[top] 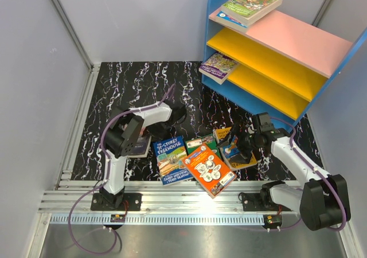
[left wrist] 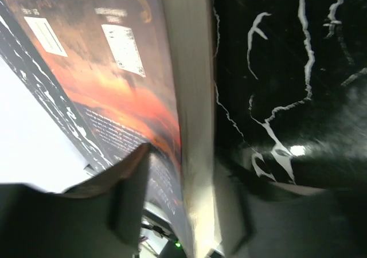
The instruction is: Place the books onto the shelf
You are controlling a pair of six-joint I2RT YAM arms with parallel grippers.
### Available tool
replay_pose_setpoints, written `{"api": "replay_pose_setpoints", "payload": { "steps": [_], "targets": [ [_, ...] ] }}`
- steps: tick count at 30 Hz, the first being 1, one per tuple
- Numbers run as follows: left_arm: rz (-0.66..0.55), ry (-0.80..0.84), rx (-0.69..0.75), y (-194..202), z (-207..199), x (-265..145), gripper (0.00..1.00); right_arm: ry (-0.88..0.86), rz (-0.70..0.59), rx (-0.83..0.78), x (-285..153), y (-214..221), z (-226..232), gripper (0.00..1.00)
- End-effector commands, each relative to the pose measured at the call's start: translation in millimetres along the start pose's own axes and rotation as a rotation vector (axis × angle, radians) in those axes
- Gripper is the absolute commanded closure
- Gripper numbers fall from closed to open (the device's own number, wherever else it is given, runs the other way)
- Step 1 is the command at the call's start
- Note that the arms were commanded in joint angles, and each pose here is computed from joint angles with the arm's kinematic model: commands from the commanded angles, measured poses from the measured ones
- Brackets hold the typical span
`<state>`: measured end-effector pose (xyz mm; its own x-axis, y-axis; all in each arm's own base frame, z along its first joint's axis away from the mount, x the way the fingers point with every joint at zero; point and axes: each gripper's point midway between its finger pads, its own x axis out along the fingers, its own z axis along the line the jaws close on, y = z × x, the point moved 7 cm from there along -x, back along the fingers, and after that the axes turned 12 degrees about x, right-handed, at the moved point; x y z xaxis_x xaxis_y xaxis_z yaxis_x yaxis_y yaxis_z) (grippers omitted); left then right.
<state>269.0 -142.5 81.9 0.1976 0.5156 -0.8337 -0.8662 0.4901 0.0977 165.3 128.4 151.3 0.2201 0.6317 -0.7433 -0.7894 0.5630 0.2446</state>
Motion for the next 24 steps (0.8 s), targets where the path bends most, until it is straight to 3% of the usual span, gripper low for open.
{"api": "replay_pose_setpoints", "payload": {
  "steps": [1, 6, 10, 15, 24],
  "targets": [
    [0.012, -0.007, -0.001, -1, 2, 12, 0.64, -0.027, 0.023, -0.043, -2, 2, 6, 0.02],
    [-0.014, 0.008, -0.013, -4, 9, 3, 1.00, -0.032, 0.021, -0.057, -3, 1, 7, 0.03],
    [-0.089, 0.091, -0.054, -10, 22, -33, 1.00, -0.034, 0.019, -0.065, -5, 2, 10, 0.04],
    [-0.364, 0.331, -0.203, -27, 59, -124, 1.00, -0.098, 0.035, -0.070, -13, 3, 28, 0.05],
    [-0.898, 1.119, -0.363, -21, 111, -259, 1.00, -0.476, 0.106, -0.104, -36, 11, 86, 0.00]
  ]
}}
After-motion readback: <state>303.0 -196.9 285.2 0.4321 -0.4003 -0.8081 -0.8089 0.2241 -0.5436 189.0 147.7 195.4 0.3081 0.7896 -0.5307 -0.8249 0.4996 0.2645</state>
